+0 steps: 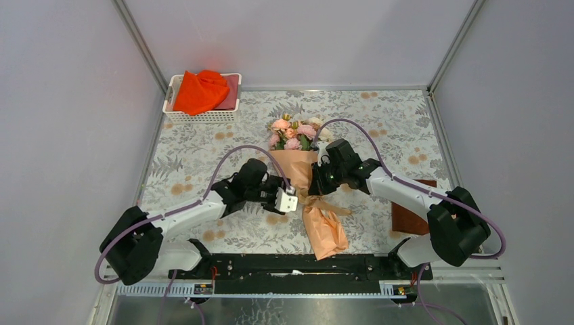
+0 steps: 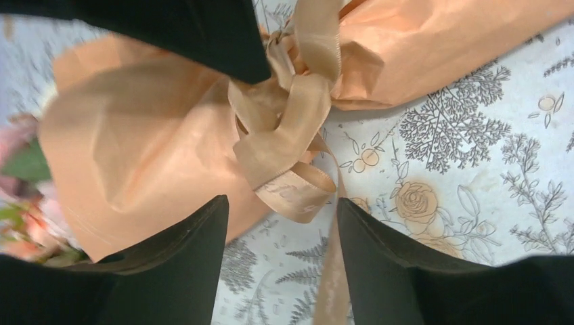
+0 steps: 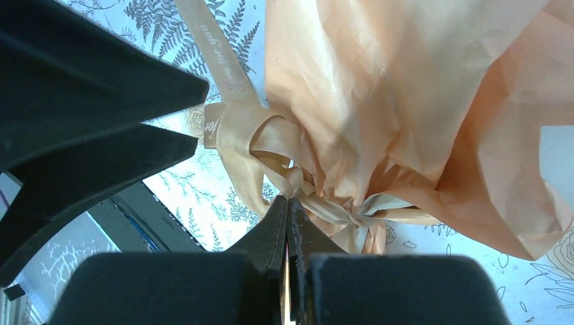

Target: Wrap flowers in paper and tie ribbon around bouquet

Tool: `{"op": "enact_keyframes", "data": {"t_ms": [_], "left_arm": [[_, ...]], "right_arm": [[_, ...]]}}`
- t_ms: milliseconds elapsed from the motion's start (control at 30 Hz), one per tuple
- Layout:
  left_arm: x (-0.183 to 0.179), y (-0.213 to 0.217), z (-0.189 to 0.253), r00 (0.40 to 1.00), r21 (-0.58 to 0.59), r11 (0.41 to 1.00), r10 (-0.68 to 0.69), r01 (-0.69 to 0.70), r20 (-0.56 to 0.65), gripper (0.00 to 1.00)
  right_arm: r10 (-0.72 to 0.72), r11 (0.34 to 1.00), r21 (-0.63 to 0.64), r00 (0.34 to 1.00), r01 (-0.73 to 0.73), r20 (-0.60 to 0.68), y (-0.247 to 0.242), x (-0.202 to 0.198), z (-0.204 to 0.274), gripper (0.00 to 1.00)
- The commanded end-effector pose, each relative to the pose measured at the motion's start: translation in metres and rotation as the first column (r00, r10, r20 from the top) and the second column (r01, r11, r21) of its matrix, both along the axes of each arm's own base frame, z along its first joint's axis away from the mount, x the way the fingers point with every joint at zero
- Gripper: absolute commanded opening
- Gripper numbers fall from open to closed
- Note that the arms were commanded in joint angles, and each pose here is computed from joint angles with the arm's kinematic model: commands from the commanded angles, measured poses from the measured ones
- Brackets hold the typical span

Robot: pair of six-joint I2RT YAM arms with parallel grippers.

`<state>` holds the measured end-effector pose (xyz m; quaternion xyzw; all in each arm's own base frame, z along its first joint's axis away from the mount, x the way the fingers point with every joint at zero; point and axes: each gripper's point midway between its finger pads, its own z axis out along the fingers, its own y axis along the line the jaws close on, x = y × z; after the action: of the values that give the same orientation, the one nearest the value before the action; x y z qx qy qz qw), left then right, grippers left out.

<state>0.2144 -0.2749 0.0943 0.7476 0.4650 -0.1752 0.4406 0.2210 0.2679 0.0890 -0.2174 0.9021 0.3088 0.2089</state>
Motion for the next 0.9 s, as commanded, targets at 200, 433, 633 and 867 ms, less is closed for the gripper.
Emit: {"op": "enact_keyframes", "data": {"t_ms": [200,433,633,867], "left_arm": [[0.011,-0.004,-0.017,0.963,-0.004,0.981,0.188,-0.192,-0.194,0.8],[0.013,-0.014,-0.017,0.952,-0.044,0.971,0.219,-0.234,-0.214,0.55],[0.016,-0.015,-0.016,0.95,-0.059,0.965,0.237,-0.254,-0.205,0.0],[0.029,0.035,-0.05,0.974,0.082,0.971,0.226,-0.223,-0.025,0.0]], "right_arm": [[-0.012,1.0,0.029,0.998,0.01,0.063,0.007,0.011,0.012,0.0],[-0.015,0.999,0.033,0.997,0.012,0.071,0.007,0.012,0.014,0.0],[-0.039,0.999,0.036,0.996,0.036,0.077,0.004,0.016,0.015,0.0],[-0.261,0.964,-0.037,0.964,0.263,0.049,-0.057,0.027,-0.006,0.0]]}}
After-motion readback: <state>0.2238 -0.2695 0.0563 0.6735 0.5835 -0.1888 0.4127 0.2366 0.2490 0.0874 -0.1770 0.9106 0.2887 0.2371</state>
